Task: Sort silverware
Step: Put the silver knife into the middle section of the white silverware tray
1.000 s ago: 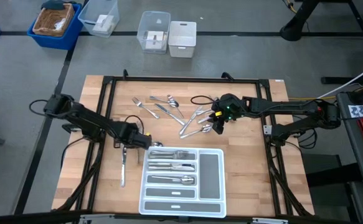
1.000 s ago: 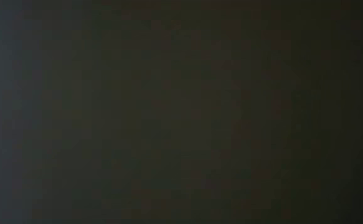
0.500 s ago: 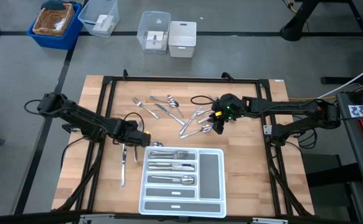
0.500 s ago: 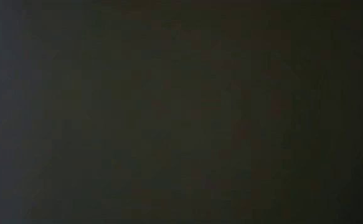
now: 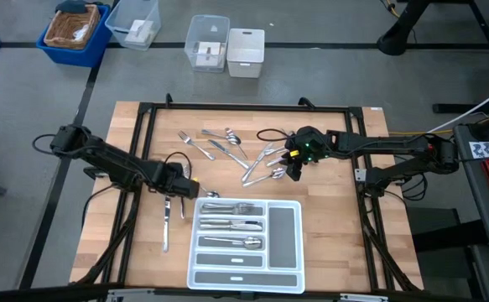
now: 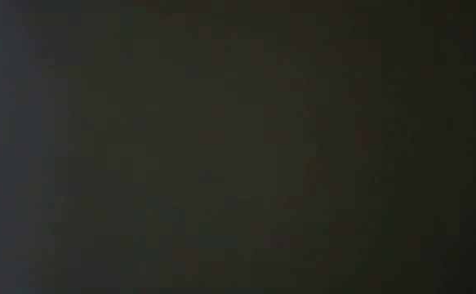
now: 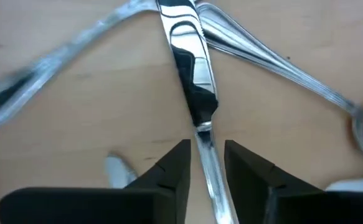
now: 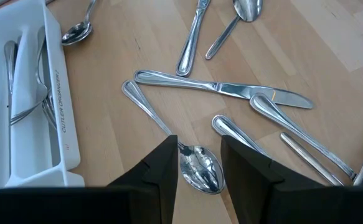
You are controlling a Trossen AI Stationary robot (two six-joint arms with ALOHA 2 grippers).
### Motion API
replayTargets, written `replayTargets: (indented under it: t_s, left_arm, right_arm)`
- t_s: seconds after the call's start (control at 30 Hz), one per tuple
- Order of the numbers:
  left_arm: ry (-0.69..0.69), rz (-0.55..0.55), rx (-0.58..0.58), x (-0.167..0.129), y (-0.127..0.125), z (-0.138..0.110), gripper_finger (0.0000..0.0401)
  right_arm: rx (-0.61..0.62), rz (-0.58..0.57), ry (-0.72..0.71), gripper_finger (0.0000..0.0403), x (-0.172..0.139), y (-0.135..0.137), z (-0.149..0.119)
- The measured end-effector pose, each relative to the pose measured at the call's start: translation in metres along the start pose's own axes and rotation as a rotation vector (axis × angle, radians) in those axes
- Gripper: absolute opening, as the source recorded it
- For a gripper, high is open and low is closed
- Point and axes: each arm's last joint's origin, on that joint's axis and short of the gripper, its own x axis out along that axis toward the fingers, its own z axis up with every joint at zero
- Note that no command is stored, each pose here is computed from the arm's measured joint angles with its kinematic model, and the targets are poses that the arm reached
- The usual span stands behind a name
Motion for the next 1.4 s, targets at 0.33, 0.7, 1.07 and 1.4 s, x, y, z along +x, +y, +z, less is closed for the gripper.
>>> replayTargets:
  t_s: [0.33,0.7,1.07,1.4]
  left_arm:
    - [0.005,-0.065,-0.048,0.016,0.005,-0.002,0.0101]
    - [0.019,-0.026,-0.080,0.022,0.013,-0.002,0.0101]
    - [0.110,0.036,-0.069,0.024,0.016,0.007,0.0101]
    - [0.122,0.099,-0.095,0.025,0.022,0.015,0.0101]
  right_arm:
    - [0.000,0.000,0.000,0.0124,0.000,0.000,0.000]
    - [0.000,0.000,0.000,0.0124,0.000,0.000,0.000]
    - [0.000,0.000,0.000,0.0124,0.000,0.000,0.000]
    - [0.000,0.000,0.000,0.0124,0.000,0.000,0.000]
